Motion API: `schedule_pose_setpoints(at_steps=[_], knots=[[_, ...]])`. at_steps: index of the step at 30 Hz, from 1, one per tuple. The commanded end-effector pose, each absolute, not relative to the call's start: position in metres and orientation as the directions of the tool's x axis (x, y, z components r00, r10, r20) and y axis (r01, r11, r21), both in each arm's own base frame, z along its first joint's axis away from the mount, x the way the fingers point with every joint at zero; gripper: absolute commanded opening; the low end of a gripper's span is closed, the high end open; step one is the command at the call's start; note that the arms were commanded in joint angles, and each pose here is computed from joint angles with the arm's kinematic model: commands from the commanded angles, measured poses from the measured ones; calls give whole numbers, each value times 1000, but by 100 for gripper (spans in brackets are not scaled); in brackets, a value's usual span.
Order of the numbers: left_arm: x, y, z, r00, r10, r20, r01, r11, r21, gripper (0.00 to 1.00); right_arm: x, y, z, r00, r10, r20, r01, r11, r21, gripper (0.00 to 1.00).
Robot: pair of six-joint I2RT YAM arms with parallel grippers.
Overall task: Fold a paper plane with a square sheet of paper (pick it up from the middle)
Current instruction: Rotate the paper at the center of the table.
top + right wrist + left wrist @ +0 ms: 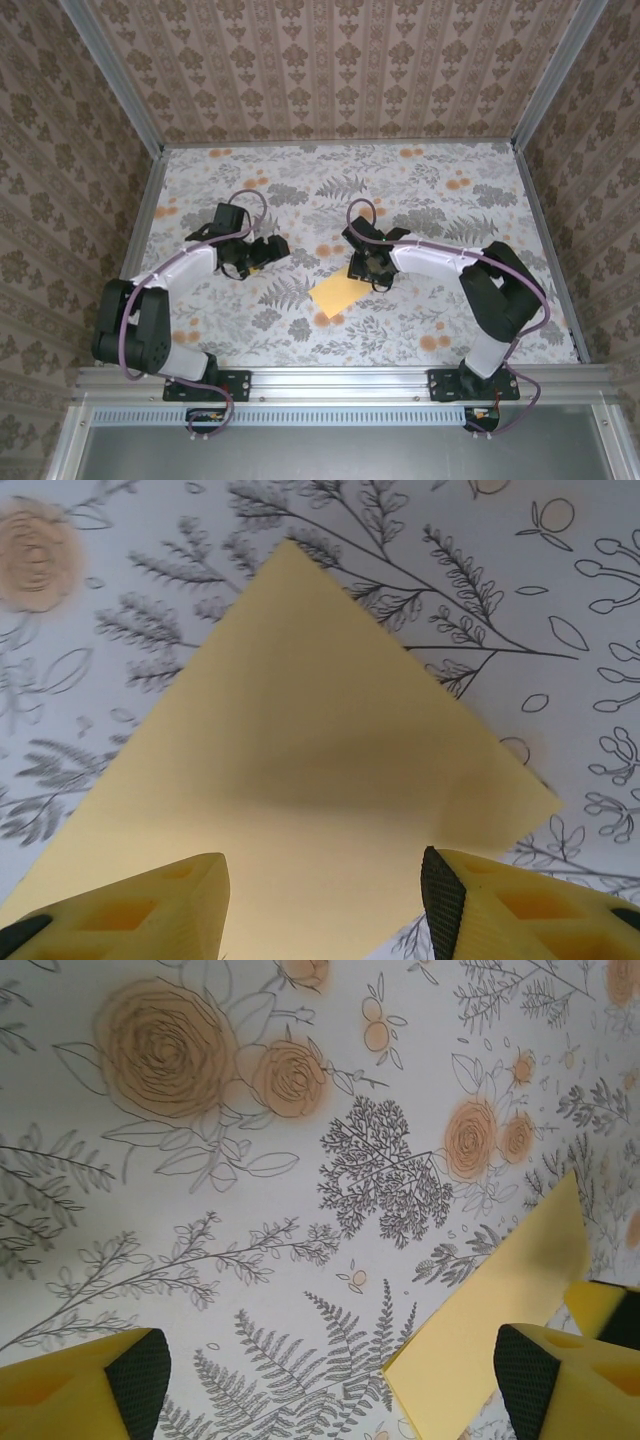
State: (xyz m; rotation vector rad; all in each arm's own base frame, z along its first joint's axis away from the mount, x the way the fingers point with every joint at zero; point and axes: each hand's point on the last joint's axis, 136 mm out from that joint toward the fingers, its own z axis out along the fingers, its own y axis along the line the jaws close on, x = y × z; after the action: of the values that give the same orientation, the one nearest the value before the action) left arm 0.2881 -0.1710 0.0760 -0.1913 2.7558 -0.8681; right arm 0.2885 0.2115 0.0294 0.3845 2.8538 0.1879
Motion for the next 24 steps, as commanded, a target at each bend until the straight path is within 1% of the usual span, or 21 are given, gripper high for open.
schedule_pose_setpoints(at_steps=[1, 5, 7, 10, 13, 18, 21, 24], knots=[[291, -185, 84, -966, -156, -206, 5, 786, -618, 89, 293, 207, 18, -925, 314, -215, 292, 948, 129, 55], [288, -194, 87, -967, -131, -216, 34, 780, -625, 91, 298, 210, 10, -932, 309, -192, 289, 949, 123, 55], [284, -199, 88, -970, -114, -217, 49, 776, -628, 91, 309, 217, 7, -933, 297, -205, 271, 952, 145, 55], [277, -209, 86, -976, -80, -201, 68, 767, -638, 91, 327, 228, 0, -948, 245, -202, 210, 961, 178, 55], [267, -217, 82, -983, -46, -176, 81, 756, -649, 89, 349, 237, -1, -955, 172, -240, 125, 972, 199, 57], [248, -234, 75, -991, 19, -135, 104, 748, -655, 83, 368, 260, 25, -956, 77, -283, -9, 957, 291, 57], [247, -236, 70, -992, 20, -123, 95, 763, -640, 80, 367, 271, 48, -949, 78, -305, -34, 938, 346, 57], [252, -229, 66, -991, -19, -131, 66, 791, -608, 77, 356, 278, 60, -948, 90, -306, -26, 934, 357, 56]])
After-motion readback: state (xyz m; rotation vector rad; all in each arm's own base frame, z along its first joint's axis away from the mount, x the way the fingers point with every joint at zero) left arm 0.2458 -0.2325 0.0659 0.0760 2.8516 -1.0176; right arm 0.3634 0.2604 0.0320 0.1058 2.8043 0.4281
